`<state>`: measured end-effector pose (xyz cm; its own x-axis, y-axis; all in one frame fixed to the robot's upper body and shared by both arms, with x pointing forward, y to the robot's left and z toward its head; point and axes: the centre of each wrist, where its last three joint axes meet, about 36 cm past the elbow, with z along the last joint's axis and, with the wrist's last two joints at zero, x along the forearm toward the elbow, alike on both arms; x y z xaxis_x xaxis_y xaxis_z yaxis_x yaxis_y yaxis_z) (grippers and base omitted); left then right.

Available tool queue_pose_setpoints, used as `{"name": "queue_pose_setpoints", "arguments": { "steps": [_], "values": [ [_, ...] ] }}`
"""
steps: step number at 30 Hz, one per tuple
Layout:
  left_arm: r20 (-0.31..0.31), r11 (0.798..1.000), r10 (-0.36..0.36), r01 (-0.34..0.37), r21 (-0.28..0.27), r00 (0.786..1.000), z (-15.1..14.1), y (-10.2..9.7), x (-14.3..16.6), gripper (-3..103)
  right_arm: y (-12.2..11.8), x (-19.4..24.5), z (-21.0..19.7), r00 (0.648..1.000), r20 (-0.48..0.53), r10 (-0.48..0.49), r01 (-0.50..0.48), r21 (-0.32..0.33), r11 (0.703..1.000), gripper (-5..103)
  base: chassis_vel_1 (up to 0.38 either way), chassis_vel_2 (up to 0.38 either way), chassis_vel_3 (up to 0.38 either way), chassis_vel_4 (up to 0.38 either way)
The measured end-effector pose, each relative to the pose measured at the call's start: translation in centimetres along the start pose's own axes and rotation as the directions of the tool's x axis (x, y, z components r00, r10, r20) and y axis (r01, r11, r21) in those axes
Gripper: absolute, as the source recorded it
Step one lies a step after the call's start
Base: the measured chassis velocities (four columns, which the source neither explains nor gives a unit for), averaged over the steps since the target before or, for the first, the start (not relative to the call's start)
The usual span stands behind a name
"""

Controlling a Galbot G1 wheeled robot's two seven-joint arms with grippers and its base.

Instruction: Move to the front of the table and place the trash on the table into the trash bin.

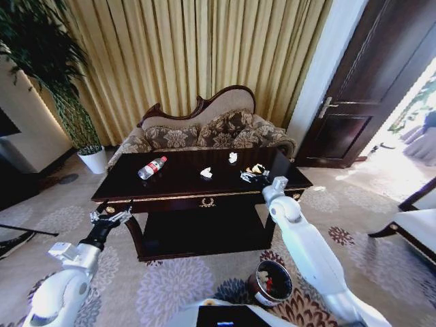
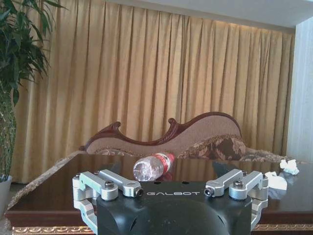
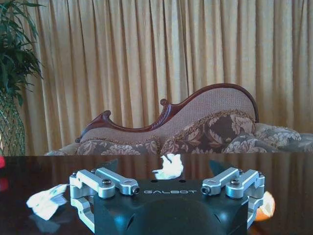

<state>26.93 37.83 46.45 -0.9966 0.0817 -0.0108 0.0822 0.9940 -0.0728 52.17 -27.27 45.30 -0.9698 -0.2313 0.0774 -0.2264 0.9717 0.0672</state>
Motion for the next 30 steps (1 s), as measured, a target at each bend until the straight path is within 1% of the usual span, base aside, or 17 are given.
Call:
{"name": "queue_pose_setpoints", "arguments": {
  "steps": [3, 6, 9, 10, 12, 14, 15, 17, 18, 24, 30],
  "values": [
    [0.005, 1.0, 0.0, 0.0, 0.002, 1.0, -0.3, -0.3, 0.2, 100, -1.6, -1.7, 0.5, 1.0, -0.012, 0.014, -0.013, 0.011, 1.0, 100, 0.0, 0.0, 0.0, 0.0],
    [0.006, 1.0, -0.001, 0.001, 0.002, 1.0, -0.3, -0.4, 0.3, 100, -2.0, -2.0, 0.7, 1.0, -0.018, 0.02, -0.02, 0.014, 1.0, 100, 0.0, 0.0, 0.0, 0.0],
    [0.003, 1.0, -0.003, 0.003, 0.003, 1.0, -0.1, -0.6, 0.3, 100, -4.0, -3.0, 2.0, 0.998, -0.047, 0.044, -0.043, 0.026, 0.999, 100, 0.0, 0.0, 0.0, 0.0],
    [0.003, 1.0, -0.003, 0.003, 0.003, 1.0, -0.1, -0.6, 0.3, 100, -4.0, -3.0, 2.0, 0.998, -0.047, 0.044, -0.043, 0.026, 0.999, 100, 0.0, 0.0, 0.0, 0.0],
    [0.001, 1.0, -0.004, 0.004, 0.005, 1.0, 0.0, -0.7, 0.4, 100, -5.1, -3.6, 2.5, 0.996, -0.061, 0.061, -0.059, 0.026, 0.998, 100, 0.0, 0.0, 0.0, 0.0],
    [0.001, 1.0, -0.004, 0.004, 0.006, 1.0, 0.1, -0.7, 0.4, 100, -5.4, -3.8, 2.6, 0.996, -0.063, 0.067, -0.065, 0.026, 0.998, 100, 0.0, 0.0, 0.0, 0.0],
    [0.0, 1.0, -0.005, 0.005, 0.006, 1.0, 0.1, -0.8, 0.4, 100, -6.3, -4.2, 2.6, 0.995, -0.062, 0.079, -0.078, 0.027, 0.997, 100, 0.0, 0.0, 0.0, 0.0],
    [0.0, 1.0, -0.005, 0.005, 0.006, 1.0, 0.1, -0.8, 0.4, 100, -6.4, -4.3, 2.6, 0.995, -0.061, 0.081, -0.08, 0.028, 0.996, 100, 0.0, 0.0, 0.0, 0.0],
    [0.001, 1.0, -0.005, 0.005, 0.007, 1.0, 0.0, -0.9, 0.5, 100, -7.1, -4.7, 2.4, 0.994, -0.058, 0.09, -0.088, 0.031, 0.996, 100, 0.0, 0.0, 0.0, 0.0],
    [0.006, 1.0, -0.008, 0.008, 0.0, 1.0, -0.3, -0.9, 0.8, 100, -8.0, -5.5, 2.0, 0.993, -0.059, 0.1, -0.098, 0.037, 0.994, 100, 0.0, 0.0, 0.0, 0.0],
    [0.01, 1.0, -0.009, 0.009, 0.0, 1.0, -0.5, -0.9, 0.9, 100, -8.1, -5.2, 2.8, 0.992, -0.076, 0.102, -0.099, 0.045, 0.994, 100, 0.0, 0.0, 0.0, 0.0]
  ]
}}
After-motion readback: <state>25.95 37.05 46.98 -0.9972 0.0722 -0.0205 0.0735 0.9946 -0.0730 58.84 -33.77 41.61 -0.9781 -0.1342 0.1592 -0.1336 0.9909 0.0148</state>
